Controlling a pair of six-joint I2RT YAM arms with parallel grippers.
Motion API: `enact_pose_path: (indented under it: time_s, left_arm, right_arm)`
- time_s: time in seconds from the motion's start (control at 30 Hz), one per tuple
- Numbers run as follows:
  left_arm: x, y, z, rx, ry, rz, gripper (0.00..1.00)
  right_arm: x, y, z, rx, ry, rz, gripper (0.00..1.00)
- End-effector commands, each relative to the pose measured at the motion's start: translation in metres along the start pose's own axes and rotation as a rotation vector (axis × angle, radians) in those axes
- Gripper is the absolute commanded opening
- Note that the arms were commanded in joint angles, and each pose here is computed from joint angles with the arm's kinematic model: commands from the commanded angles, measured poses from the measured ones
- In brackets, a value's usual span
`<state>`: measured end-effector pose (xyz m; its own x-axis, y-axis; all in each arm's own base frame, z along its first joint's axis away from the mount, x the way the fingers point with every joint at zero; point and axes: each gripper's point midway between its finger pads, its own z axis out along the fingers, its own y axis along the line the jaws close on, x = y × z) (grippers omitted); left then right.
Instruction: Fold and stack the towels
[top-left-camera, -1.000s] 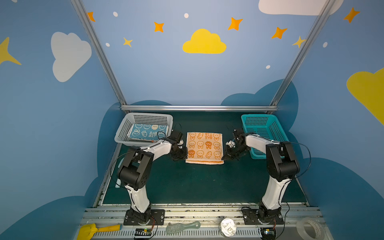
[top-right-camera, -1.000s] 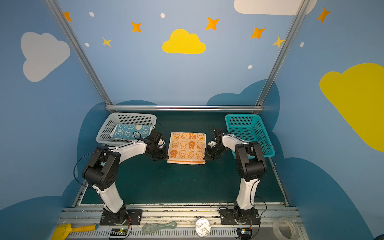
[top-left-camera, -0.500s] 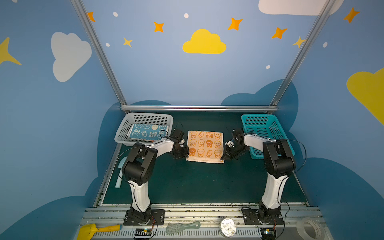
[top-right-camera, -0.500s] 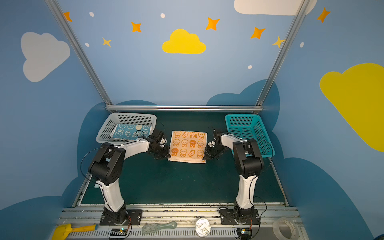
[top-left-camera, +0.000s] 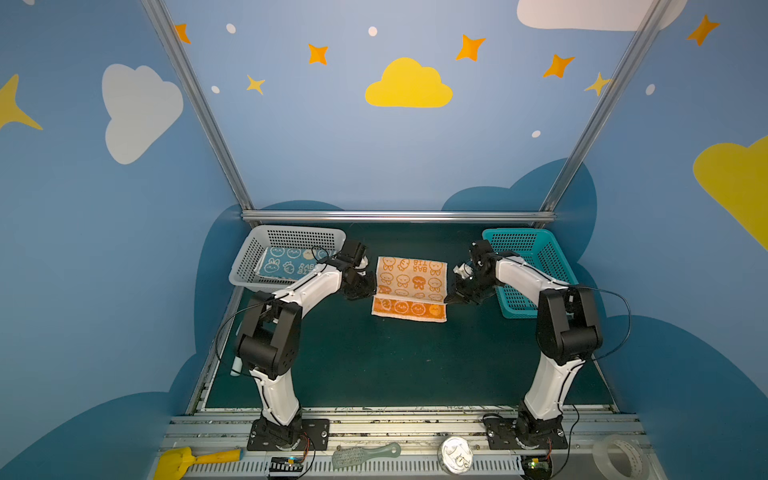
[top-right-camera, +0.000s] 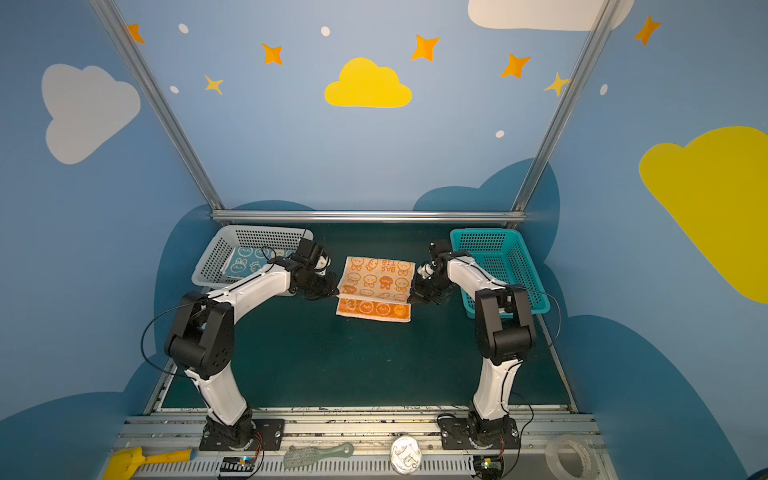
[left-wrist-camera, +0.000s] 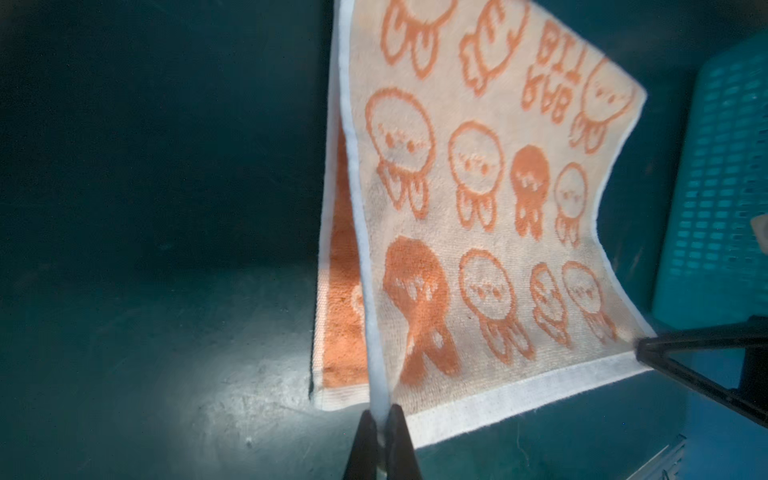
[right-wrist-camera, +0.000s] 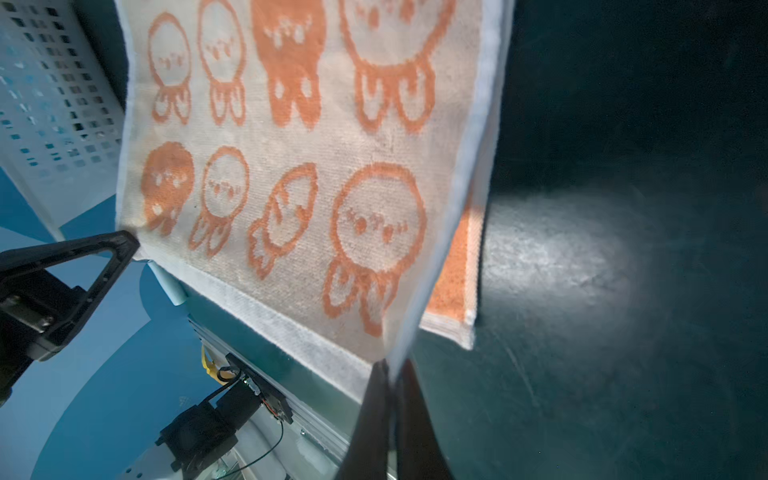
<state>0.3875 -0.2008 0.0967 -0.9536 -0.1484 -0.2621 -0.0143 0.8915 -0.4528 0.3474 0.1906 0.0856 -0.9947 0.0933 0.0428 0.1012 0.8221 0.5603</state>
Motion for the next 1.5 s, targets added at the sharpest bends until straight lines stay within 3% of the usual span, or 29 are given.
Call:
enact_pose_path:
  time_s: [0.0, 0.6, 1.0, 1.17, 1.47]
  left_arm:
    - [0.007, 0.008, -0.006, -0.029, 0.007, -0.002, 0.03]
    - [0.070, 0.031, 0.051, -0.027, 0.150, -0.052, 0.03]
    - [0.060, 0.036, 0.064, -0.049, 0.159, -0.051, 0.03]
    - [0.047, 0.035, 0.057, -0.049, 0.139, -0.049, 0.03]
    - [0.023, 0.016, 0.010, -0.011, 0.045, -0.022, 0.03]
  right_arm:
    - [0.010, -0.005, -0.009, 0.028, 0.009, 0.005, 0.00]
    - [0.043, -0.051, 0.052, 0.060, 0.119, 0.098, 0.00]
    - [0.026, -0.054, 0.061, 0.080, 0.121, 0.106, 0.00]
    - [0.021, -0.050, 0.059, 0.077, 0.119, 0.102, 0.00]
    - [0.014, -0.020, 0.011, 0.061, 0.034, 0.037, 0.00]
